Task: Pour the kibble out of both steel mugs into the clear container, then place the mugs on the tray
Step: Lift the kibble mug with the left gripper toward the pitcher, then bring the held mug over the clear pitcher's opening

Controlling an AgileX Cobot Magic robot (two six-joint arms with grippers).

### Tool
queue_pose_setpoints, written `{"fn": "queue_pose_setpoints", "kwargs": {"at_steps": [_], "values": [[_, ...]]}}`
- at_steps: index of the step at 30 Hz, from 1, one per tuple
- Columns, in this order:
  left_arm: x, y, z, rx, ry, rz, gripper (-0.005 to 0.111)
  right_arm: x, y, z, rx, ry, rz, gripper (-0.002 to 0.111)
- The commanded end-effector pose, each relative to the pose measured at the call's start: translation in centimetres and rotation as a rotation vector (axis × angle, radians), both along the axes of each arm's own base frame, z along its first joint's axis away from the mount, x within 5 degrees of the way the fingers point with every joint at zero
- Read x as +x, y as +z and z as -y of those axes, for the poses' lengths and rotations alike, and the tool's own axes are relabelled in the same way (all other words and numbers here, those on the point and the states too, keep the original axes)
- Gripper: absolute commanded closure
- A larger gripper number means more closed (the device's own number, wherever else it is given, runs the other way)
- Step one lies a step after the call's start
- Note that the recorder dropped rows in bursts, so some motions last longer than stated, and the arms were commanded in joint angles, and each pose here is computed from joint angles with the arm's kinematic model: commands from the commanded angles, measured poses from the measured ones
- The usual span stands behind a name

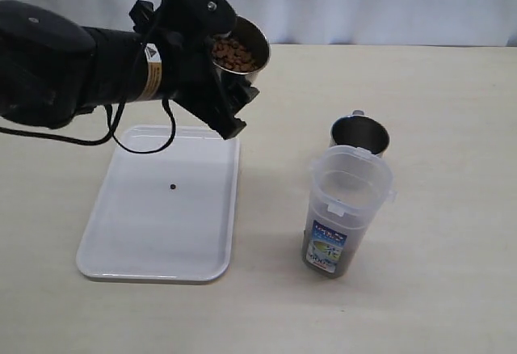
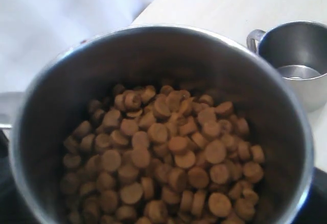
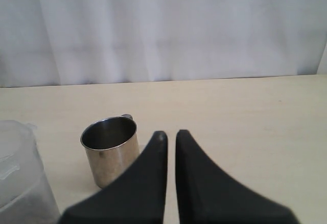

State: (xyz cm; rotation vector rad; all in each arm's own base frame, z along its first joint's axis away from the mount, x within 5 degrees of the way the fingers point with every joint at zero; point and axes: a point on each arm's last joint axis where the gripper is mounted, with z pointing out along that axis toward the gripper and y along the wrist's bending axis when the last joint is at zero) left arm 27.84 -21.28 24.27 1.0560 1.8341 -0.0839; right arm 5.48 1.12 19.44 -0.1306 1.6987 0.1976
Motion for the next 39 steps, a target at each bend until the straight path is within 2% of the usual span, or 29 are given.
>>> {"fn": "queue_pose_setpoints", "kwargs": {"at_steps": [1,7,17,21,26,30,39], "values": [[-1.7,0.9,1.2,0.023,0.027,0.075,0.107,0.0,-0.1,0.0,-0.017,0.004,0.006,0.104],[-2.9,1.1,2.5,0.048,0.038,0.124,0.107,0.0,-0.1,0.0,-0.017,0.004,0.006,0.104],[-4.9,1.0,4.4,0.109,-0.060,0.174,0.107,0.0,-0.1,0.0,-0.017,0.004,0.006,0.104],[-5.5,0.0,5.4,0.218,-0.091,0.232,0.107,0.0,-0.1,0.0,-0.017,0.004,0.006,0.104],[-6.1,-1.2,6.4,0.296,-0.107,0.262,0.107,0.0,-0.1,0.0,-0.017,0.004,0.006,0.104],[-6.2,-1.5,6.5,0.355,-0.077,0.309,0.107,0.0,-0.1,0.0,-0.017,0.004,0.006,0.104],[-6.2,-1.5,6.5,0.361,-0.087,0.310,0.107,0.0,-0.1,0.0,-0.017,0.004,0.006,0.104]]}}
